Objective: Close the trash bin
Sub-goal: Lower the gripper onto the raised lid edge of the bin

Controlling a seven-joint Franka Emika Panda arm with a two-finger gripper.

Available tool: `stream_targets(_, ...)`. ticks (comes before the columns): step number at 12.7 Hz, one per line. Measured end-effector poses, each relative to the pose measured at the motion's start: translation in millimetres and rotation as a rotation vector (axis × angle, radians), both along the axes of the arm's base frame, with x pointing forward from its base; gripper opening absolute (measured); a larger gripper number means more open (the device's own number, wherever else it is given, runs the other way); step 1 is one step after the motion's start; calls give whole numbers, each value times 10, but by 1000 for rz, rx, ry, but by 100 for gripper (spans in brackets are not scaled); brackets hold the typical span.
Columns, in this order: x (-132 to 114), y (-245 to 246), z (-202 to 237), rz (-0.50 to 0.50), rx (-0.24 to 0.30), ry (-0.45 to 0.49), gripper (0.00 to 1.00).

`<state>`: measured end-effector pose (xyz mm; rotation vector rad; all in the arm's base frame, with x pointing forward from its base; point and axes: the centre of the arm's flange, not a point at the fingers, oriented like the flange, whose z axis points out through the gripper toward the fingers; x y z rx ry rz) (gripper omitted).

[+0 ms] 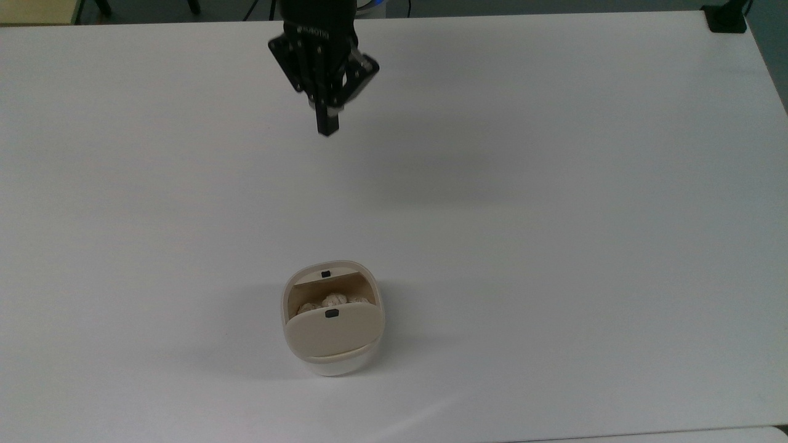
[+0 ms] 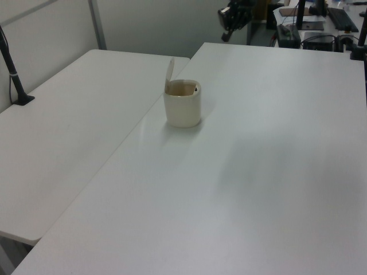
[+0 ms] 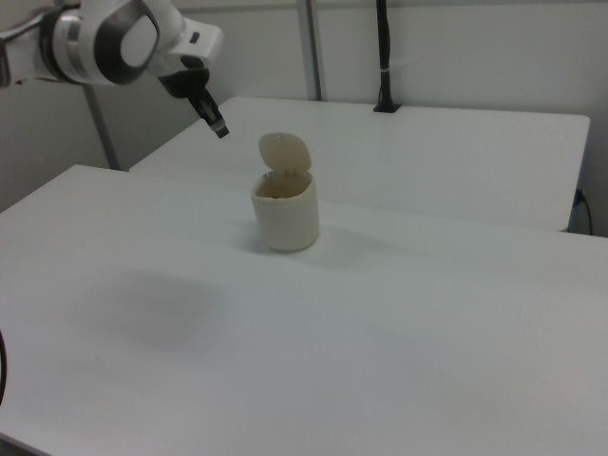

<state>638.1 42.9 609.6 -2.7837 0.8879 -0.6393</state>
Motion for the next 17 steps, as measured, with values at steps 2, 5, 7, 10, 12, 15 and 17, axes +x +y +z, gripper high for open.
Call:
stream_targets(2, 251, 20, -125, -150, 85, -115, 1)
stream_targets(5, 633, 1, -299, -297, 182, -244, 1)
stream_targets(7, 867, -6, -394, -339, 230, -346, 1)
stream_targets(10, 1041, -28, -620, -361, 269, -438, 1)
stream_targets(12, 1127, -6, -856, -361, 273, -450, 1)
stream_targets(15, 1204, 15, -1076, -383, 308, -488, 1)
stream_targets(17, 1234, 22, -1159, -386, 311, -489, 1)
